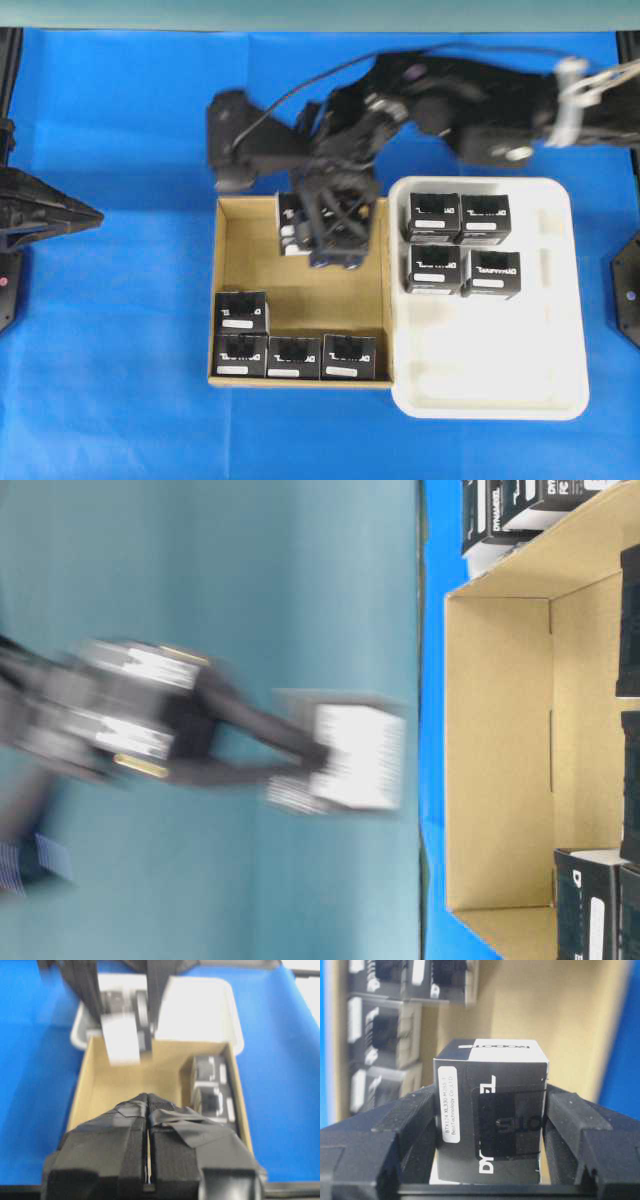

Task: Pick the box from inside the cardboard box.
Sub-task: 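Lift the servo box out and carry it right over the white tray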

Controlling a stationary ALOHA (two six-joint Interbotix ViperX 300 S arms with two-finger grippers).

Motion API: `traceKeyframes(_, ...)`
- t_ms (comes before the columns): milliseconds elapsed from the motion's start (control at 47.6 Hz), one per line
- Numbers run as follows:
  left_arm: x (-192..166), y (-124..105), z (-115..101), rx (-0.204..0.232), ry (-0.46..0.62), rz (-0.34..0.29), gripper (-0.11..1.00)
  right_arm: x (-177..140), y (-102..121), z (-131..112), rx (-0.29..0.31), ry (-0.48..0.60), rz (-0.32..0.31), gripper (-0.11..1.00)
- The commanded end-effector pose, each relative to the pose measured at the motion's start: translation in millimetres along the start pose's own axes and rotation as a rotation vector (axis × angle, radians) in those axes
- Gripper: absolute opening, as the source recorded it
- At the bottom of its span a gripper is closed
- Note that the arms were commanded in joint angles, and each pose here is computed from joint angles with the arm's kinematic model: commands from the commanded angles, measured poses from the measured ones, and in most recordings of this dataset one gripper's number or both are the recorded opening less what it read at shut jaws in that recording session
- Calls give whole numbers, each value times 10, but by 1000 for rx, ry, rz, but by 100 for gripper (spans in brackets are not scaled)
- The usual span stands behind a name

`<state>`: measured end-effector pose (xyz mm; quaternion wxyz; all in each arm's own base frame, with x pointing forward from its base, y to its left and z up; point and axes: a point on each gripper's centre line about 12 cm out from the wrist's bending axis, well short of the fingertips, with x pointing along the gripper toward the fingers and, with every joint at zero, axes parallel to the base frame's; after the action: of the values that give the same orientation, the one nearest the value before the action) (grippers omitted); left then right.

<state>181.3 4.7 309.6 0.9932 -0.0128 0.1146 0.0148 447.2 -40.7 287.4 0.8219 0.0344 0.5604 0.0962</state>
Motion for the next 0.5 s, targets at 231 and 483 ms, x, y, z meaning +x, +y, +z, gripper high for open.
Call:
traceKeyframes(231, -9, 3, 35, 3, 8, 2, -4, -376, 513, -429, 25, 67, 66, 63)
traceKeyframes(483, -11, 3, 31, 4, 8, 2, -4, -185, 707, -978, 91, 58, 61, 63)
